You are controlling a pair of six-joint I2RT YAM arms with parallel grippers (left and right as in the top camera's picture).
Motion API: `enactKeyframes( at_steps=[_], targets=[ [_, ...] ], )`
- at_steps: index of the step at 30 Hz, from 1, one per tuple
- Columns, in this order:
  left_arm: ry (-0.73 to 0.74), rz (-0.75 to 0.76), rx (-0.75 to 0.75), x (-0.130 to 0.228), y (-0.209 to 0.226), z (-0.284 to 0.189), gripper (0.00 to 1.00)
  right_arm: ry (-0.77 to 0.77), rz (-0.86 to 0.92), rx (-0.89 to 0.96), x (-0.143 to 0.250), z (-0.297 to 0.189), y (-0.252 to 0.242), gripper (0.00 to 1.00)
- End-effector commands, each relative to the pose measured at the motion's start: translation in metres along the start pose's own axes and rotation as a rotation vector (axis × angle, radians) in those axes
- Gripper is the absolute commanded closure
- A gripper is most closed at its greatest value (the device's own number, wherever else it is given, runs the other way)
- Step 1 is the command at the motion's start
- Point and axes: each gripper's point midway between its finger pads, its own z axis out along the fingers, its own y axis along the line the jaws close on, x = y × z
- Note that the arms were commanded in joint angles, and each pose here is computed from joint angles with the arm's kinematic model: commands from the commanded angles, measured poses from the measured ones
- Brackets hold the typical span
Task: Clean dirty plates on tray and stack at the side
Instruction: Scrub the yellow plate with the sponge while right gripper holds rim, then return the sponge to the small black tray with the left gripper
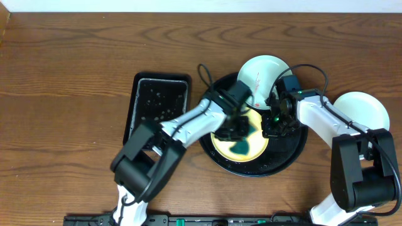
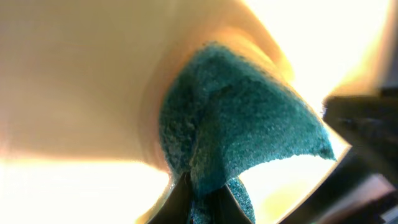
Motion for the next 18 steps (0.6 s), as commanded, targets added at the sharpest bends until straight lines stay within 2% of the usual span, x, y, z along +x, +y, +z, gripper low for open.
enactKeyframes(
  at_steps=[1,3,6,12,18],
  targets=[
    [-0.075,-0.135,-0.311,-0.019,0.096,-0.009,0.93,0.035,-0.003,0.075,0.009,0.009,-0.016,0.99],
    [-0.113,-0.152,-0.361,-0.027,0.112,-0.024,0.92,0.034,-0.003,0.075,0.009,0.009,-0.016,0.99],
    [-0.146,-0.139,-0.34,-0.033,0.111,-0.039,0.92,0.034,-0.003,0.075,0.009,0.009,-0.016,0.99],
    [-0.252,-0.098,-0.206,-0.036,0.075,-0.084,0.92,0.034,-0.002,0.075,0.009,0.009,-0.016,0.99],
    [-0.39,-0.018,-0.092,-0.028,0.051,-0.155,0.92,0.011,-0.008,0.071,0.006,0.003,-0.014,0.99]
  ],
)
